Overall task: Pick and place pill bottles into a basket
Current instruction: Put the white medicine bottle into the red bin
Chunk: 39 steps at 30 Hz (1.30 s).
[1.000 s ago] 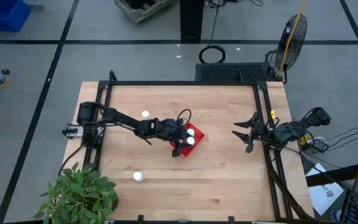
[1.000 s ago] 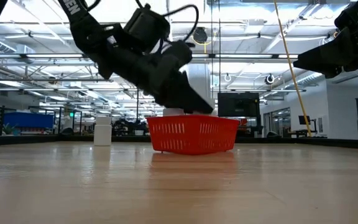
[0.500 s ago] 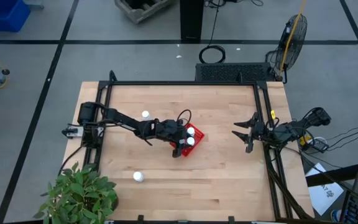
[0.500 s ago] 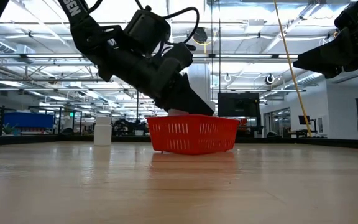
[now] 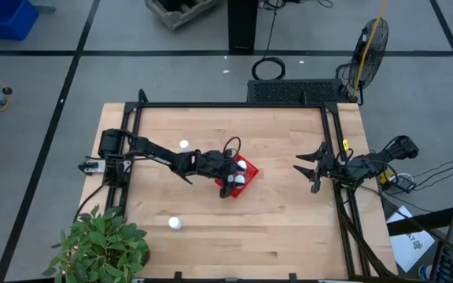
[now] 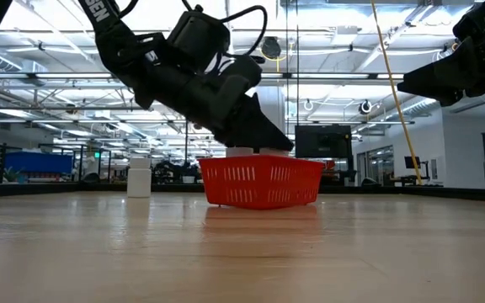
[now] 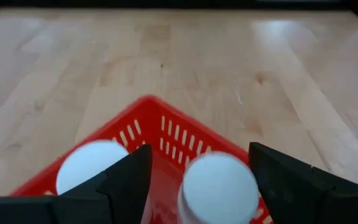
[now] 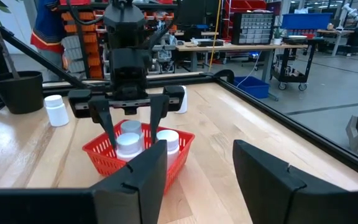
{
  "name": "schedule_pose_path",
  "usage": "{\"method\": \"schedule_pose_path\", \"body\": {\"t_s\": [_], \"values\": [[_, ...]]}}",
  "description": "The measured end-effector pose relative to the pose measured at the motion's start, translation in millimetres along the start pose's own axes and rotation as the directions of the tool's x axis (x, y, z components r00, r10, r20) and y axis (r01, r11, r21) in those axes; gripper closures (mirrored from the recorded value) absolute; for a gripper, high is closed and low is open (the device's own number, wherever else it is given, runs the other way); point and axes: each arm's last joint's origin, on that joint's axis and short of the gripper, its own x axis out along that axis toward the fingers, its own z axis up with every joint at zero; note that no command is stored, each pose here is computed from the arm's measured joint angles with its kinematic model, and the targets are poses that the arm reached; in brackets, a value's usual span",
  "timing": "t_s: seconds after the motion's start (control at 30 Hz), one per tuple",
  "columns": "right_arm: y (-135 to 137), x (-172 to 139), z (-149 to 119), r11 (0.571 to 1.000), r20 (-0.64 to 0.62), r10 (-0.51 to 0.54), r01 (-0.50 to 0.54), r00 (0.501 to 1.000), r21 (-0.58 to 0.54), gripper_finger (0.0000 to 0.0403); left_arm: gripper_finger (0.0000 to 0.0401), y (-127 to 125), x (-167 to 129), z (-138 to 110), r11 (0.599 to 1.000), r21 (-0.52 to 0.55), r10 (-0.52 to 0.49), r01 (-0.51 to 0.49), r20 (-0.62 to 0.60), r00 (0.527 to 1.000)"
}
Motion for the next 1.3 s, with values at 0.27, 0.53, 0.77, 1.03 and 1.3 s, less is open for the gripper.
{"method": "schedule_pose_path", "body": {"t_s": [0.27,0.53,0.77,1.03,1.3], "values": [[0.0,0.1,-0.1,1.0,0.0,0.0,0.0,1.0,0.0,0.023,0.0113,-1.0,-21.4,18.9,0.997,0.072,0.033,-0.031,-0.027,0.999],[0.1,0.1,0.1,1.0,0.003,0.0,0.0,1.0,0.002,0.0227,0.0121,-4.3,-80.4,16.6,0.992,0.125,0.048,-0.033,-0.123,0.991],[0.1,0.1,0.2,1.0,0.003,0.0,0.0,1.0,0.003,0.0227,0.0117,5.1,-147.3,-11.2,0.989,0.056,0.138,-0.139,0.026,0.99],[0.1,0.1,0.2,1.0,0.003,0.0,0.0,1.0,0.003,0.0226,0.0105,21.4,-198.5,-55.8,0.894,-0.006,0.448,-0.449,0.063,0.892],[0.1,0.1,0.2,1.0,0.003,0.0,0.0,1.0,0.003,0.023,0.0105,35.5,-215.8,-86.8,0.817,-0.082,0.571,-0.571,-0.018,0.82]]}}
